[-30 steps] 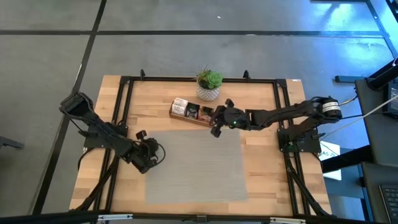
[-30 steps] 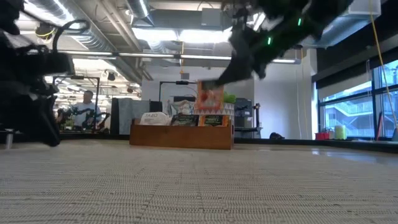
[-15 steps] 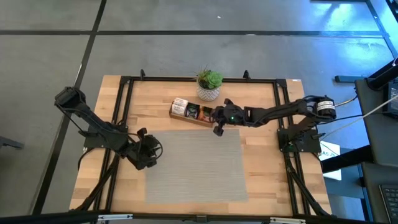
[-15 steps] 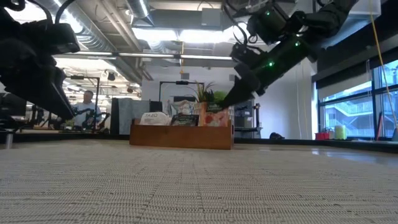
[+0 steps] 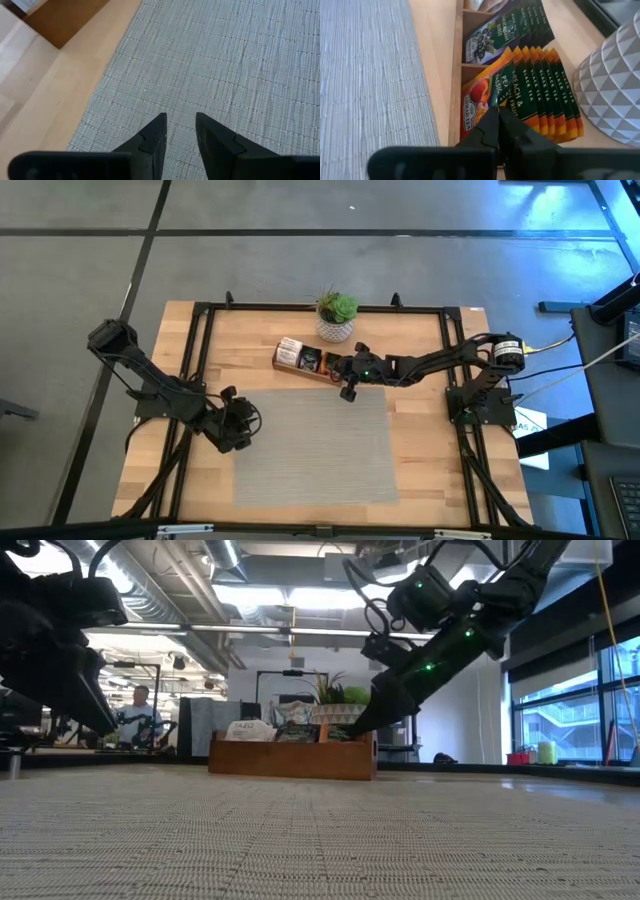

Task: Pick & Place Tea
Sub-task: Put the orange tea bag into the right section of the wooden organizer, then adjust the wooden organizer on the table

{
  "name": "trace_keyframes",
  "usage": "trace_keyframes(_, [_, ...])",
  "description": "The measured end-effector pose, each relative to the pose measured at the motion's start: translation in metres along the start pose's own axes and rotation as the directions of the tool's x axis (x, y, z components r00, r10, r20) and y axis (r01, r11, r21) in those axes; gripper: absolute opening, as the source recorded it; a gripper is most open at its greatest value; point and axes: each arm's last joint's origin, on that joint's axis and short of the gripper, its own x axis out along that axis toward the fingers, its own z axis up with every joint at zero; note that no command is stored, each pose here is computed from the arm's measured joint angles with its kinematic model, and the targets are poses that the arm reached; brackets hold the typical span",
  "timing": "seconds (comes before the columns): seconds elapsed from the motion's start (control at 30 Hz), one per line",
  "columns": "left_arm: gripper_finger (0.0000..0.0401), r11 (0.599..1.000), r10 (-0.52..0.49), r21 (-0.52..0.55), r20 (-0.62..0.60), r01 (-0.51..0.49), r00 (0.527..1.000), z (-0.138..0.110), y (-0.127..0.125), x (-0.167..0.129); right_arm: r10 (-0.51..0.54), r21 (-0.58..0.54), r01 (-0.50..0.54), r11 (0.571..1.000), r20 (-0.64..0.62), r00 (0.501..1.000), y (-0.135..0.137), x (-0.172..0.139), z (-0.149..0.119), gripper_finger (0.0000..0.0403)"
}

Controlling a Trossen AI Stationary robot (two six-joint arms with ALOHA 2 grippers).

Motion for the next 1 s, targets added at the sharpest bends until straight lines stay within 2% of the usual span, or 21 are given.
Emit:
trace_keyframes(0.17, [0.01, 1.0, 0.0, 0.0, -0.001, 0.0, 1.0, 0.0, 0.0, 0.0, -0.01, -0.052, 0.01, 0.999, 0.005, 1.0, 0.0, 0.0, 0.004, 0.0008])
trace_keyframes(0.33, [0.01, 1.0, -0.001, 0.0, 0.0, 0.001, 1.0, 0.0, 0.0, 0.0, -0.022, -0.091, 0.022, 0.996, -0.001, 1.0, -0.001, -0.003, 0.015, 0.0041])
trace_keyframes(0.6, [0.01, 1.0, 0.0, 0.0, -0.001, 0.0, 1.0, 0.0, 0.0, 0.0, -0.078, -0.072, 0.072, 0.995, -0.085, 0.993, -0.007, -0.02, 0.036, 0.0106])
trace_keyframes(0.67, [0.01, 1.0, 0.001, -0.001, -0.001, -0.001, 1.0, 0.0, 0.0, 0.0, -0.075, -0.028, 0.073, 0.997, -0.085, 0.994, -0.008, -0.025, 0.041, 0.0112])
trace_keyframes(0.73, [0.01, 1.0, 0.011, -0.014, 0.006, -0.011, 1.0, 0.001, 0.001, 0.0, -0.019, 0.051, 0.022, 0.998, -0.058, 0.998, -0.005, -0.029, 0.046, 0.0114])
trace_keyframes(0.87, [0.01, 0.999, 0.041, -0.031, 0.011, -0.041, 0.999, 0.004, 0.005, 0.004, 0.232, 0.079, -0.229, 0.97, -0.038, 0.972, 0.015, -0.031, 0.046, 0.0116])
trace_keyframes(0.93, [0.01, 0.998, 0.056, -0.036, 0.012, -0.055, 0.998, 0.006, 0.007, 0.006, 0.272, 0.077, -0.267, 0.961, -0.059, 0.961, 0.026, -0.027, 0.039, 0.0116])
trace_keyframes(1.0, [0.01, 0.997, 0.067, -0.037, 0.01, -0.067, 0.998, 0.009, 0.009, 0.008, 0.261, 0.065, -0.255, 0.965, -0.095, 0.961, 0.035, -0.021, 0.031, 0.0116])
